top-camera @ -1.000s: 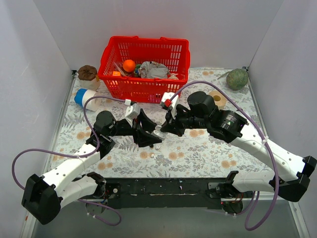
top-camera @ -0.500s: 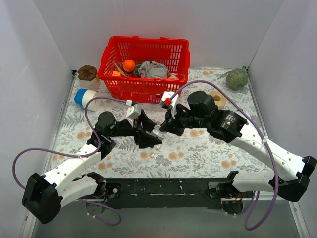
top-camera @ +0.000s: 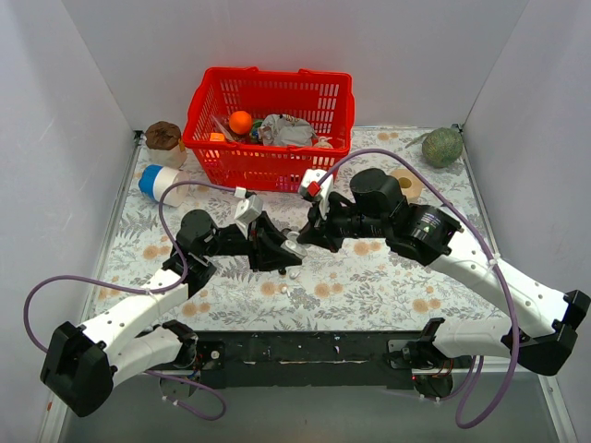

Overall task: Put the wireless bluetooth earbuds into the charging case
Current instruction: Adjust the charging case, then pick up the earbud from the center of the board.

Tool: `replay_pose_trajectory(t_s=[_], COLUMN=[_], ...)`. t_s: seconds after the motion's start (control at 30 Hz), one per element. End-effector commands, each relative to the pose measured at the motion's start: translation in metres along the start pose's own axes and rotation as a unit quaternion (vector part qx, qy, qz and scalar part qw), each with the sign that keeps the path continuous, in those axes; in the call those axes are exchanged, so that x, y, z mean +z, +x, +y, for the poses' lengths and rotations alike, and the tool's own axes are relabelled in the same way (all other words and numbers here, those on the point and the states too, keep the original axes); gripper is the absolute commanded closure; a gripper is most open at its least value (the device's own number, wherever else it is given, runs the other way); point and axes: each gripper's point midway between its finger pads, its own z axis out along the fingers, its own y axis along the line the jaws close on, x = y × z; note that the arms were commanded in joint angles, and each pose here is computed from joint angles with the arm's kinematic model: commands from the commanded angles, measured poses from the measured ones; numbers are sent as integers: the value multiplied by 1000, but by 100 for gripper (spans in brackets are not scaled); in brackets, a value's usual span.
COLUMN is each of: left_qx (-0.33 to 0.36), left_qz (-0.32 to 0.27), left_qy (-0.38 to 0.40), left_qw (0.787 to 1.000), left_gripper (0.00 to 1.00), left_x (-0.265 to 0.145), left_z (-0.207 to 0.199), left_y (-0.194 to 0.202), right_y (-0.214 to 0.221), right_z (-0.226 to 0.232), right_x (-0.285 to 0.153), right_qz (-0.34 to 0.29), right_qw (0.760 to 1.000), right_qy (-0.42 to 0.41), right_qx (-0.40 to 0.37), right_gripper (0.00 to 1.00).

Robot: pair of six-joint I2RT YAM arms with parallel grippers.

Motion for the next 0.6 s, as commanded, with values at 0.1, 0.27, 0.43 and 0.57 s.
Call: replay_pose_trajectory(t_s=[0.1,0.27,0.43,0.57], left_qx=[21,22,52,53], left_qz=[-25,-53,-112,-134], left_qy=[-42,-118,-199,-212], left_qw=[999,991,972,967], left_gripper=[100,100,100,100], left_x=[-5,-20,-50,-63], left_z=[9,22,20,10], left_y=[-7,0,-9,-7], right_y=[-12,-19,28,101], right_z=[0,-16,-43,-56], right_x=[-2,-12,-5,22], right_qz=[-25,-67,-64,23], right_qw=[1000,994,980,969], right_qy=[6,64,109,146], right_qx=[13,58,155,197], right_gripper=[68,10,6,16])
